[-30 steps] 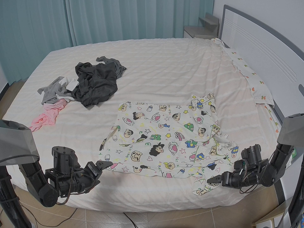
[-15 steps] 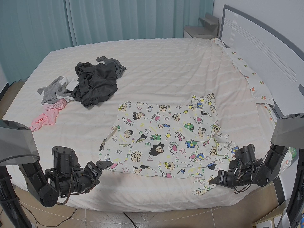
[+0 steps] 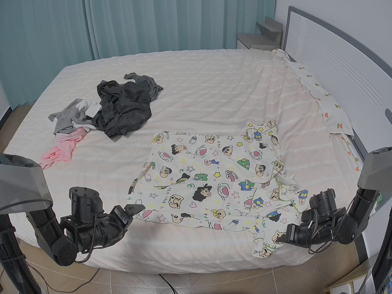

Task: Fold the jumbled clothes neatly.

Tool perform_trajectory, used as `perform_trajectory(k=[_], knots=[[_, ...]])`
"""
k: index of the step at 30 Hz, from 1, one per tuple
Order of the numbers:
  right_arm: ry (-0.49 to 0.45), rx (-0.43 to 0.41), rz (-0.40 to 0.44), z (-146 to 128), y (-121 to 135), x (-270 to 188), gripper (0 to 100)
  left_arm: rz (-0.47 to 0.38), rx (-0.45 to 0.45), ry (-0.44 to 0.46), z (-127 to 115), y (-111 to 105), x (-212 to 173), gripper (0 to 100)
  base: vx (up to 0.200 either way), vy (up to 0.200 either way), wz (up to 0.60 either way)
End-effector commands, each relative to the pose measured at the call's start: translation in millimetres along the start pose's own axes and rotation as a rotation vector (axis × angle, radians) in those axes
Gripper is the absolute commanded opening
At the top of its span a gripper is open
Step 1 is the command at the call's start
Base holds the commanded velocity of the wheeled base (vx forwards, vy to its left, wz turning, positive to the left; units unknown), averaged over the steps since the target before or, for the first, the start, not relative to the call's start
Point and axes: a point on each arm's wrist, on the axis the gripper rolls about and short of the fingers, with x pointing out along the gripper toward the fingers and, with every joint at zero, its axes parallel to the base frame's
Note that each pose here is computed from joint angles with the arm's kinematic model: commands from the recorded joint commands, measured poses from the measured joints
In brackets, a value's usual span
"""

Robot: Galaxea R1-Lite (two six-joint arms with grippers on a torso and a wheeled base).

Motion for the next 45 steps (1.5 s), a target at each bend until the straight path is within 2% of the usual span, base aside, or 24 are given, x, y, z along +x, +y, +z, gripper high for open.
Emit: perform_trajectory(k=[1,2,5,8,17,25,29,30,45], knots=[[-0.010,-0.001,0.003,-7.3,-0.8,-17.4,0,0.016,0.019,0.020,-3.2,-2.9,20.1,100,0.000,0.000,0.00],[-0.010,-0.001,0.003,-7.3,-0.8,-17.4,0,0.016,0.019,0.020,-3.2,-2.9,20.1,100,0.000,0.000,0.00],[-0.003,0.001,0.004,-13.6,-2.0,-24.8,0,0.118,0.035,0.006,-2.7,0.3,41.6,100,0.000,0.000,0.00],[0.002,-0.001,0.011,-14.7,-2.0,-26.1,0,0.166,0.048,-0.015,-0.8,0.4,53.0,100,0.000,0.000,0.00],[0.003,0.001,0.013,-16.3,-2.4,-27.6,0,0.212,0.051,-0.057,5.5,-5.6,73.6,100,0.000,0.000,0.00],[-0.040,-0.013,0.045,-18.4,-1.6,-27.6,0,0.196,0.054,-0.088,8.4,-12.2,86.9,100,0.000,0.000,0.00],[-0.047,-0.012,0.049,-19.0,-2.8,-26.4,0,0.218,0.062,-0.141,8.5,-13.6,99.8,100,0.000,0.000,0.00],[-0.047,-0.012,0.049,-19.0,-2.8,-26.4,0,0.222,0.064,-0.148,7.7,-13.8,101.6,0,0.000,0.000,0.00],[-0.057,-0.004,0.046,-23.1,-6.5,-31.7,0,0.239,0.068,-0.148,5.0,-11.9,87.8,0,0.000,0.000,0.00]])
